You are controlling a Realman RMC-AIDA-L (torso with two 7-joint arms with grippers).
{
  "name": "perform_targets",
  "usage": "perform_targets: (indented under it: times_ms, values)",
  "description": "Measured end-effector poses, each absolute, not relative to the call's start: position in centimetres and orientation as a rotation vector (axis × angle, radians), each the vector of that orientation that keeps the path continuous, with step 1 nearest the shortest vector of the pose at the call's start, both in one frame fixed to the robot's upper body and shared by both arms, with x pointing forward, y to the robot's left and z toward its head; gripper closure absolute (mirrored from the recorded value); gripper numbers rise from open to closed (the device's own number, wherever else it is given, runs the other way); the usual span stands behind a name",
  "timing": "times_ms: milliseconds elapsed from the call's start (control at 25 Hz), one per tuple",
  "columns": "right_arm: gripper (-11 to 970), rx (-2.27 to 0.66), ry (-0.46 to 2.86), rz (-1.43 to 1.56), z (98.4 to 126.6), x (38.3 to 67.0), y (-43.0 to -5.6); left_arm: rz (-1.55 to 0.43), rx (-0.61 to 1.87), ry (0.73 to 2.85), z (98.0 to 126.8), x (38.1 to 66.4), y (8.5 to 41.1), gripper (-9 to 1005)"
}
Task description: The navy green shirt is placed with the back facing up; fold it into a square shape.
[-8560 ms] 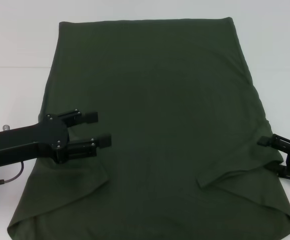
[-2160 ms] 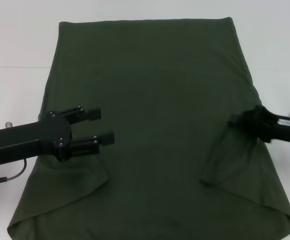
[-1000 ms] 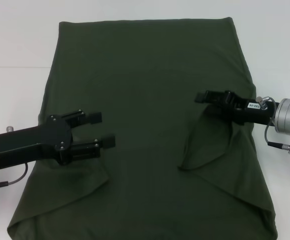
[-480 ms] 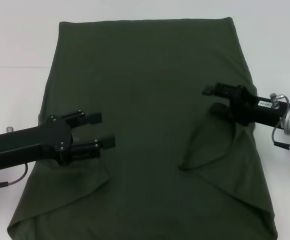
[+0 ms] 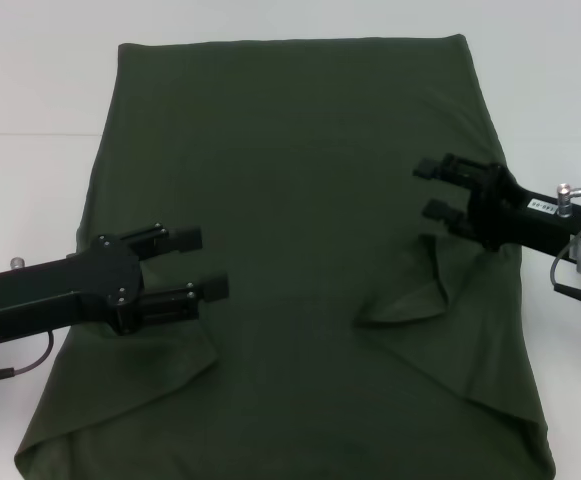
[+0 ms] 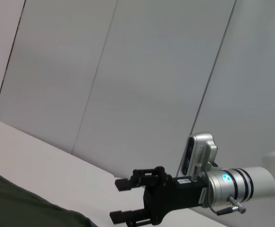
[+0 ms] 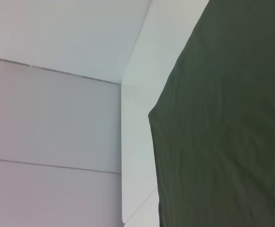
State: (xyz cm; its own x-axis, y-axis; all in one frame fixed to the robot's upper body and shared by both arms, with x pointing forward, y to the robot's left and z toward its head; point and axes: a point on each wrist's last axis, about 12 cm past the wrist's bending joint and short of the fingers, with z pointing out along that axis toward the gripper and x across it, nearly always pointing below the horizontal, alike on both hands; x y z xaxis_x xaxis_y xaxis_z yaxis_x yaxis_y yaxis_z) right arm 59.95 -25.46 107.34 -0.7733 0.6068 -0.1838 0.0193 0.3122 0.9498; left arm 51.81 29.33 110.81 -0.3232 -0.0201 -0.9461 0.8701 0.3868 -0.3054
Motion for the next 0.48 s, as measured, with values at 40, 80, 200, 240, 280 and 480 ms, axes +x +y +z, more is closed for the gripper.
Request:
perform_targets:
  times_ms: [40, 80, 200, 240, 280, 480]
  values:
    - [244, 0.544, 2.057, 1.485, 107.4, 59.9, -25.6, -1.106, 0.766, 1.638, 110.8, 51.8, 29.3, 155]
    - [244, 0.530, 2.053, 1.487, 107.6, 59.8, -25.8, -1.106, 0.766, 1.638, 110.8, 51.8, 29.3, 154]
    - [244, 0.433, 2.027, 1.491, 108.1, 59.1, -27.0, -1.109, 0.765, 1.637, 110.8, 51.8, 29.2, 154]
    - [245, 0.400, 2.019, 1.486, 108.2, 58.7, -27.6, -1.110, 0.764, 1.638, 110.7, 51.7, 29.2, 154]
    - [245, 0.367, 2.013, 1.474, 108.2, 58.1, -28.4, -1.111, 0.760, 1.639, 110.7, 51.7, 29.3, 154]
    - [246, 0.360, 2.026, 1.412, 106.9, 54.6, -32.6, -1.134, 0.740, 1.646, 110.7, 51.5, 29.3, 154]
